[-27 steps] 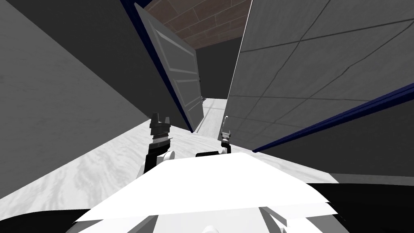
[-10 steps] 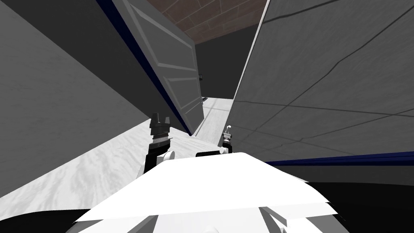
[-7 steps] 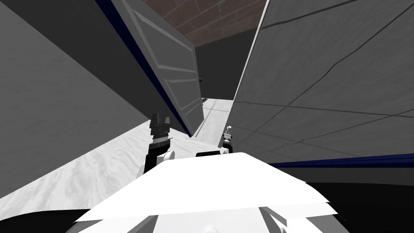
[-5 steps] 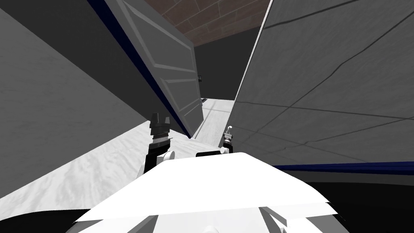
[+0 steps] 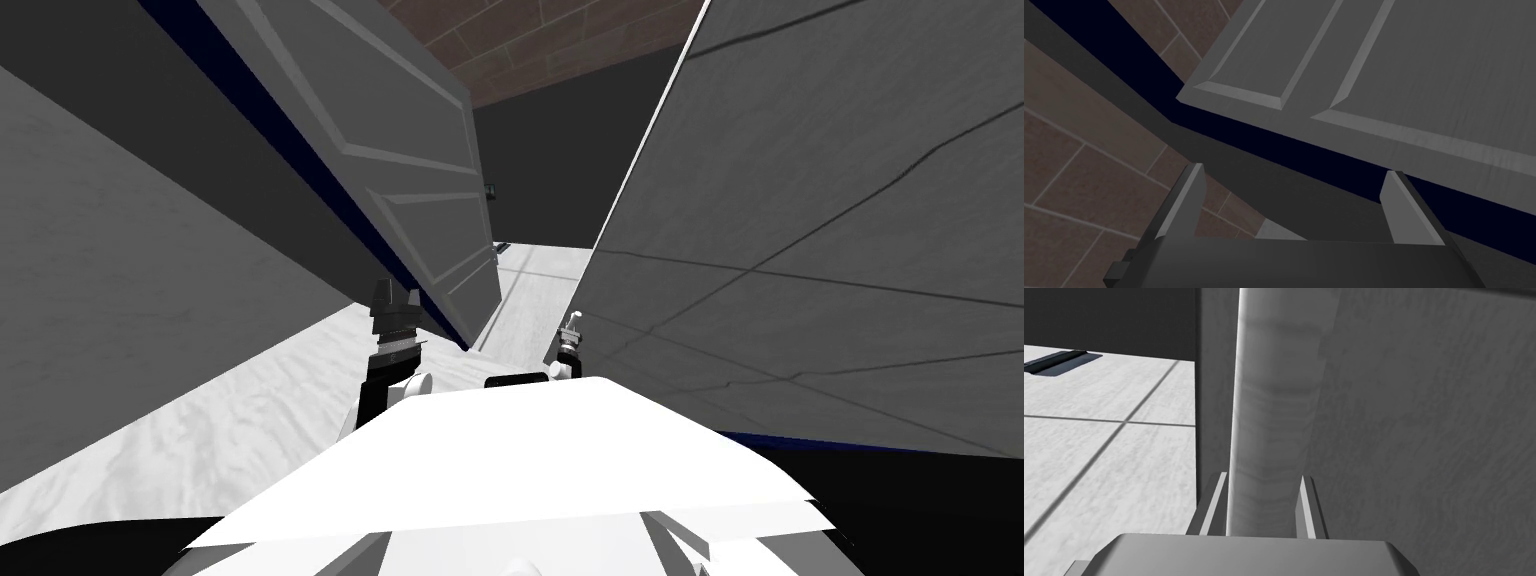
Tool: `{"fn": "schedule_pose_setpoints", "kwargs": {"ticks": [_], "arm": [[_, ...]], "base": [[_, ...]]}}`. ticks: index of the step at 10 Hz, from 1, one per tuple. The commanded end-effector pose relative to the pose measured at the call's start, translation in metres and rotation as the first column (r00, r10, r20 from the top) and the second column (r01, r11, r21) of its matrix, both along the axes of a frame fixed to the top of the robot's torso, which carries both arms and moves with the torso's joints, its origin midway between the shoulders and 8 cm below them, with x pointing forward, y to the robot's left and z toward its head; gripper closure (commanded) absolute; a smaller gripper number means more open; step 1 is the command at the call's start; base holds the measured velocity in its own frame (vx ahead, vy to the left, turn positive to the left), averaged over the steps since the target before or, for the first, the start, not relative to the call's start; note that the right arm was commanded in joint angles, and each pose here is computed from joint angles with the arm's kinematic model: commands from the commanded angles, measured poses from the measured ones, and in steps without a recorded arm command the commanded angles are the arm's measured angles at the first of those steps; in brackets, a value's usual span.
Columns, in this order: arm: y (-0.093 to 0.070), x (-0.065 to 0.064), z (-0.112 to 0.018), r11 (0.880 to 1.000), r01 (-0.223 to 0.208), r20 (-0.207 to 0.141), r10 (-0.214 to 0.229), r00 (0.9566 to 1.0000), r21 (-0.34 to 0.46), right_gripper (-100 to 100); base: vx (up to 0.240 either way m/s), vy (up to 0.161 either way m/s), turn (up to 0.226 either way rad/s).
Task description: Push the door open
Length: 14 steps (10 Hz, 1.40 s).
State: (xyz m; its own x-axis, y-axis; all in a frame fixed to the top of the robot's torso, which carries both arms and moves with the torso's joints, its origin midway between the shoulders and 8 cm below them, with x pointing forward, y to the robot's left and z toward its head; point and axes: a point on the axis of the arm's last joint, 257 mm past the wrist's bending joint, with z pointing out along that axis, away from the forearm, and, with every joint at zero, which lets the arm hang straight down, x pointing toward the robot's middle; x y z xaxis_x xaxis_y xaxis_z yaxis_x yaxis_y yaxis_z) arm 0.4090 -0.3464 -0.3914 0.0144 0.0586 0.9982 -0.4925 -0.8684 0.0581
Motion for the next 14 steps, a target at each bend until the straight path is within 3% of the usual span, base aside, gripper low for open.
{"fn": "schedule_pose_setpoints", "kwargs": {"ticks": [1, 4, 7, 8, 14], "arm": [[-0.022, -0.004, 0.007, 0.999, 0.047, 0.015, -0.047, 0.9988, -0.014, 100], [-0.041, -0.01, 0.008, 0.995, 0.096, 0.018, -0.096, 0.9952, -0.01, 100], [-0.06, -0.018, 0.008, 0.988, 0.155, 0.02, -0.155, 0.9877, 0.001, 100], [-0.06, -0.018, 0.008, 0.988, 0.155, 0.02, -0.155, 0.9877, 0.001, 100], [-0.084, -0.035, 0.003, 0.965, 0.258, 0.018, -0.259, 0.9658, 0.04, 100]], "base": [[0.203, -0.036, -0.064], [0.192, -0.039, -0.067], [0.173, -0.027, -0.064], [0.137, -0.027, -0.059], [0.199, -0.013, -0.067]]}}
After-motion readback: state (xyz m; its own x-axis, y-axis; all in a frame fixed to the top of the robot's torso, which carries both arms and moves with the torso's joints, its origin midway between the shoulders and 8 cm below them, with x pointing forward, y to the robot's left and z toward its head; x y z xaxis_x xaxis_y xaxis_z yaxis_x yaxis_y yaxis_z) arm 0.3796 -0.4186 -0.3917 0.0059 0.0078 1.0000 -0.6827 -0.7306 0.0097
